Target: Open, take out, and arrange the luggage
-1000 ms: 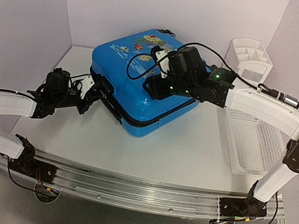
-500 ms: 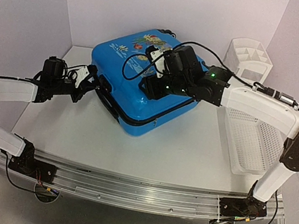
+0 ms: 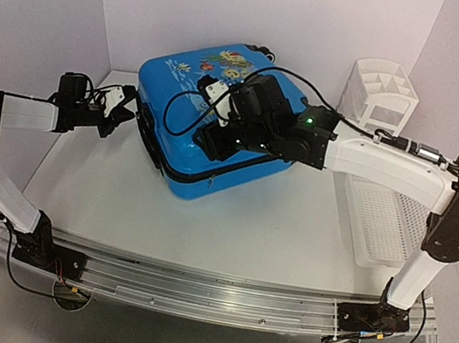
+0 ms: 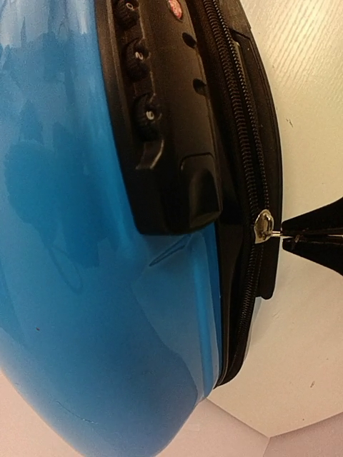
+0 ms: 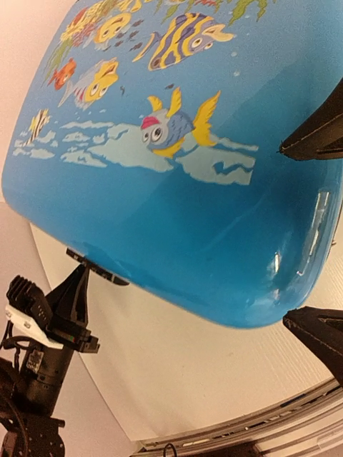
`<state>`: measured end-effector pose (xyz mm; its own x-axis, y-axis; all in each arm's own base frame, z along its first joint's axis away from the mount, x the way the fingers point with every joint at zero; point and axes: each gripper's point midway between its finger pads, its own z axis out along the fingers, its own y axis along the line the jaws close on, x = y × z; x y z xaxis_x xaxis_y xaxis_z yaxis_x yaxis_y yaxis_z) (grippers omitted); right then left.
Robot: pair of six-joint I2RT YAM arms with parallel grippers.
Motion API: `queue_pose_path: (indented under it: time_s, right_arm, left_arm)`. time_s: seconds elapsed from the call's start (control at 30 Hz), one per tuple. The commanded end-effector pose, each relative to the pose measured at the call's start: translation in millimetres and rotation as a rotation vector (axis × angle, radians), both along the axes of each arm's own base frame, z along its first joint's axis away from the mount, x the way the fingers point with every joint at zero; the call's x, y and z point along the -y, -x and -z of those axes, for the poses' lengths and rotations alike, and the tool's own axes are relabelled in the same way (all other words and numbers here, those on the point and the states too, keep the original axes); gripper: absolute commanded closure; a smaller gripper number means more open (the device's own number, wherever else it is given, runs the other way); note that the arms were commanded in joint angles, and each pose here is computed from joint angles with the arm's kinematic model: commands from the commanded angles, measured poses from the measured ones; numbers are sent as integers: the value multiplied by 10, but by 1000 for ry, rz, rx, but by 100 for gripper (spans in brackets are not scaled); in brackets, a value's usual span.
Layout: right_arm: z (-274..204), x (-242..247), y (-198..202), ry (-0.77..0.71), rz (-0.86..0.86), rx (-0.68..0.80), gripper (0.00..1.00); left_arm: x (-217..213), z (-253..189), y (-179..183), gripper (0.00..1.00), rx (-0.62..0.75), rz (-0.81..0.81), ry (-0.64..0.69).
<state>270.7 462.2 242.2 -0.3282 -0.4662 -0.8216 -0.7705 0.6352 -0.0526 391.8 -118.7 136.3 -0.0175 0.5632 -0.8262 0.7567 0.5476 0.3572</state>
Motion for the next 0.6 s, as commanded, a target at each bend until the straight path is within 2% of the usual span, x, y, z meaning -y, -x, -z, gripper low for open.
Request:
queue_pose_path:
  time_s: [0.0,0.1,0.2,0.3,0.43,0.5,0.57]
  right_arm:
    - [-153,-310,18,-32,-55,88,35]
    - [-195,-289,-137,-46,43,106,33]
    - [-275,29,-438,-87,209,82,31]
    - [-335,545,-831,-110,375,-9,30]
    - [-437,1607,-1435,-171,766,-168,28]
    - [-355,2103,-1631,-214,952,-289,20]
    - [-161,2360,-1713,-218,1056,-399,18]
  left_arm:
    - [-44,-240,23,100,104,85,-51]
    - [26,-240,134,100,71,111,-17]
    - [0,-262,81,100,77,79,-9]
    - [6,-306,61,100,91,78,1]
    - [36,-330,77,100,92,88,10]
    - [48,-323,90,100,92,91,10]
    - [75,-319,108,100,96,98,10]
